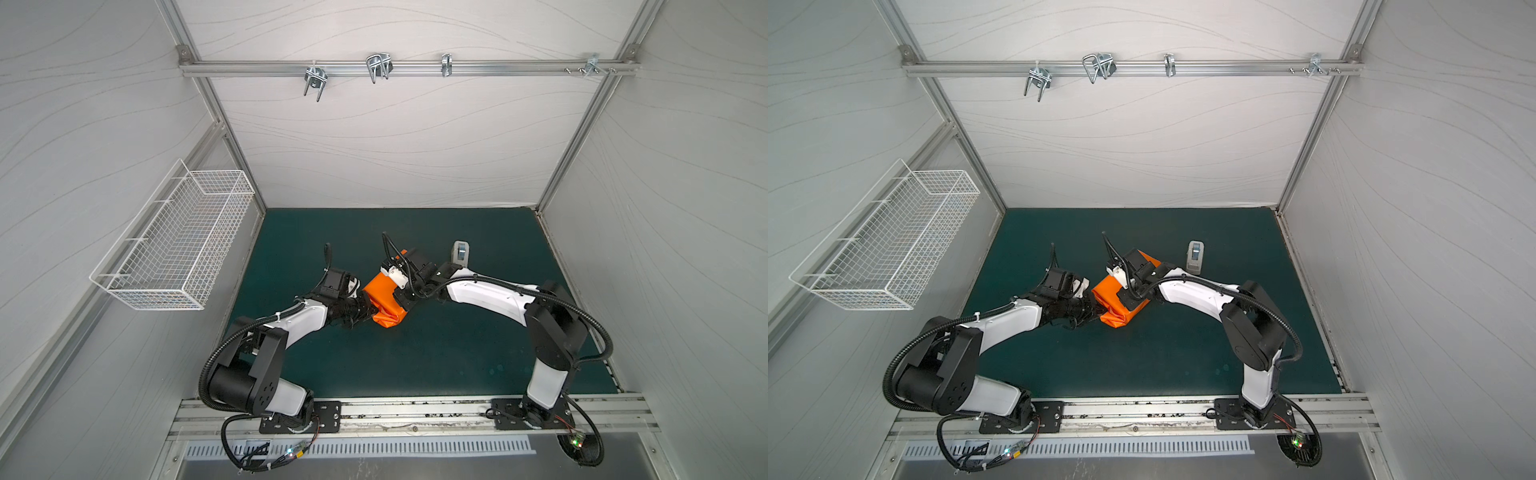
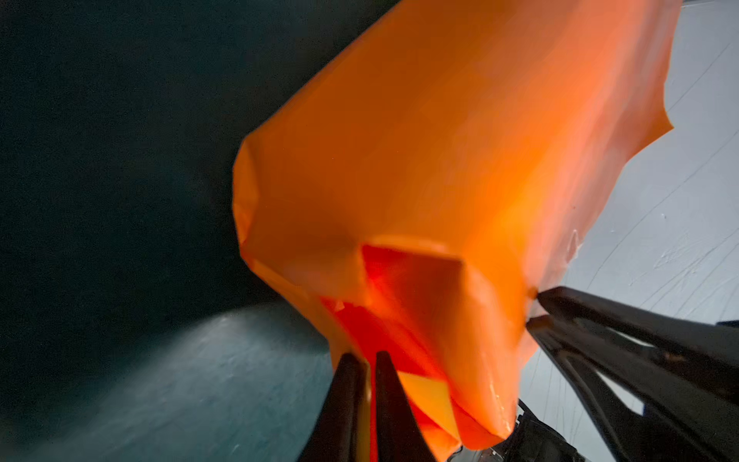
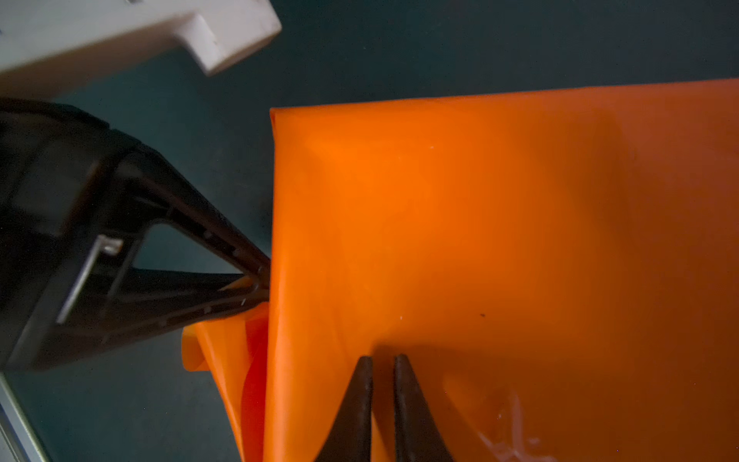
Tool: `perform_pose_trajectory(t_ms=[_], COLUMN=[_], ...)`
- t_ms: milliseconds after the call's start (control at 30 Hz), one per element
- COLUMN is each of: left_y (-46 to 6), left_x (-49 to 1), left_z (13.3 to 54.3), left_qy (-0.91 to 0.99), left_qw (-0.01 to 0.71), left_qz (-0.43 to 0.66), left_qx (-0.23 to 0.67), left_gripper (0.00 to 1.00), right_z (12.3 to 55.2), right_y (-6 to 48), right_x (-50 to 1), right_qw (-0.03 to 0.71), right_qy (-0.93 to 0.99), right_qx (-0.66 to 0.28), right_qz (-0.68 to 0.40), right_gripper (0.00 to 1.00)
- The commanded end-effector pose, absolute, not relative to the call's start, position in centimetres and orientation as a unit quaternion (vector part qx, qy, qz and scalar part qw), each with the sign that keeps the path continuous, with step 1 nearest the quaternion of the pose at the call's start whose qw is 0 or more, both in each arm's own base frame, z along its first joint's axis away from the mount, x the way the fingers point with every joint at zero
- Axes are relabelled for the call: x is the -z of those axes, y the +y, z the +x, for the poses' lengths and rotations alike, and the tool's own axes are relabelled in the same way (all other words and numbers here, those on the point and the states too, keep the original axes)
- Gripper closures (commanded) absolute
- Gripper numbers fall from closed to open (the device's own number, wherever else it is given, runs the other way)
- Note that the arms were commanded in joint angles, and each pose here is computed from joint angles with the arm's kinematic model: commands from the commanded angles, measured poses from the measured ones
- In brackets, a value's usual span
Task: Wrap a gift box in wrapping paper
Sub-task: Fifth fold the wrapping paper around the gift box.
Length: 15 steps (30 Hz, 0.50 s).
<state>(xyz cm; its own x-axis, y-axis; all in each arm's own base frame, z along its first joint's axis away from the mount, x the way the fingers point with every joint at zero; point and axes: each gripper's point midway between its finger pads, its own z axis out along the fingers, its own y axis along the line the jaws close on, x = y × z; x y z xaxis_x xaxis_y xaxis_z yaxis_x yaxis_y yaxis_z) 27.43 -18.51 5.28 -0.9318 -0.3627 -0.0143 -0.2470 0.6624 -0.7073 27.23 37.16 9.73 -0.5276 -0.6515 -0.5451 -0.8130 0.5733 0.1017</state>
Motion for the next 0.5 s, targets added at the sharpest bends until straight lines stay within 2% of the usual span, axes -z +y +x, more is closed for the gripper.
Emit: perform_pose_trajectory(t_ms=[0,200,467], left_y=[-20.2,-20.7,-21.0], left_x=[-7.3,-7.5,-8.0], left_z=[29.5,30.4,31.0], left_qy=[0.892,0.886,0.885], left_qw=[0.096,0.098,0.101], left_qz=[-0.151,-0.156,-0.155], left_qx=[0.415,0.426,0.427], left_gripper=[0.89,0.91,0.88], right_z=[25.5,25.3,25.2], right_y=[34.9,35.0,35.0], right_x=[-5.2,-5.1,-5.5], right_qw=[0.157,0.152,0.151], right_qy=[0.876,0.876,0.875], right_qx=[-0.146,-0.149,-0.152], right_qz=[-0.431,-0.433,-0.434], right_gripper=[0.86,0.87,0.87])
